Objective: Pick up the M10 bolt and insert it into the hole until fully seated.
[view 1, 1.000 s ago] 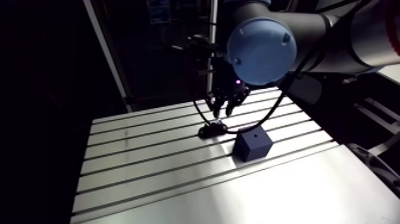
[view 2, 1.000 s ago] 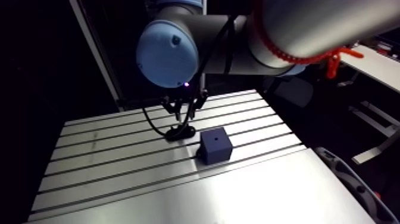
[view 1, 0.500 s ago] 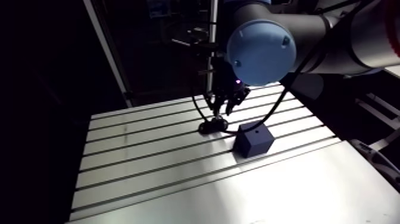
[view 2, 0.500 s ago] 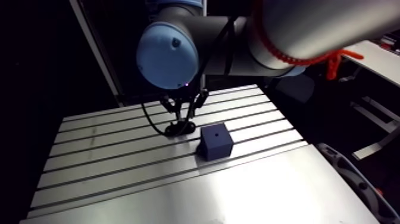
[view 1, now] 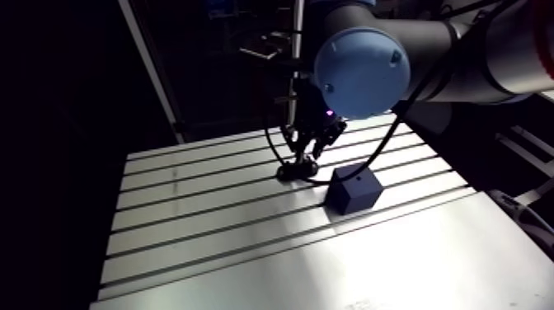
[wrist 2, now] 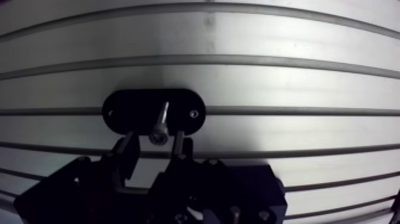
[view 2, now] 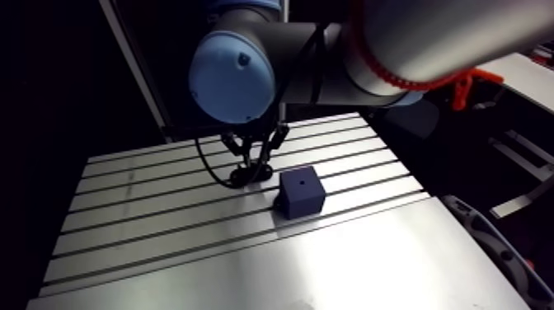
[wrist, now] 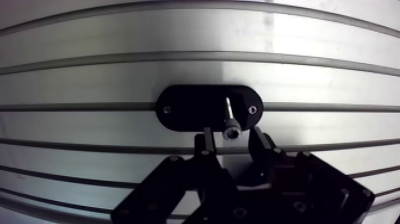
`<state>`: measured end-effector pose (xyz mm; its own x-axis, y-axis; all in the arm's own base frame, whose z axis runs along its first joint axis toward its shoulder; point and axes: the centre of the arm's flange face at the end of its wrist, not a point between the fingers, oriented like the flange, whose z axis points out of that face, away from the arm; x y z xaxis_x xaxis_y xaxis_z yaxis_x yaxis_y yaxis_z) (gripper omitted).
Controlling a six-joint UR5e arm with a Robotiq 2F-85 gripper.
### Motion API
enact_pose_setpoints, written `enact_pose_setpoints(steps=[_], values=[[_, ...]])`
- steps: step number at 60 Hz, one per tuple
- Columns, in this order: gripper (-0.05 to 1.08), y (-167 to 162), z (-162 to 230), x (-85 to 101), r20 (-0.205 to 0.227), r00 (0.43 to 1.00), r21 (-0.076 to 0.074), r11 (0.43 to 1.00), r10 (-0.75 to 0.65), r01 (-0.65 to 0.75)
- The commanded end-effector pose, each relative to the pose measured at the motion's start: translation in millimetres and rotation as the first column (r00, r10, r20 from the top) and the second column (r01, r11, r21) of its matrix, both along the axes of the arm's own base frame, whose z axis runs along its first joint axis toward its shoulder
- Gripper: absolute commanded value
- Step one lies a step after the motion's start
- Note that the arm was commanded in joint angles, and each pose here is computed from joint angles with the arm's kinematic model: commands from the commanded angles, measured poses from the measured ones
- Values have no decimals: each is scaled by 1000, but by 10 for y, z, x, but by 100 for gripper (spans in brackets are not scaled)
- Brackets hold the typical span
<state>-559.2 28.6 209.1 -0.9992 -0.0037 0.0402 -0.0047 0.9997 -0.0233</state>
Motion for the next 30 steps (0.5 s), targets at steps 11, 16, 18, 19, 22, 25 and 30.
enact_pose_setpoints(steps=[11,16,18,19,22,25,30], values=[[56,-4,-13,-1,3,1000,4,1000,1,-1],[56,-4,-20,0,5,1000,3,1000,2,-2],[56,-3,-21,0,6,1000,4,1000,1,-2],[56,-3,-14,1,5,1000,4,1000,0,0],[56,-4,-13,1,4,1000,3,1000,0,0],[56,-4,-13,1,5,1000,5,1000,0,0],[58,-3,-13,1,5,1000,5,1000,1,-1]])
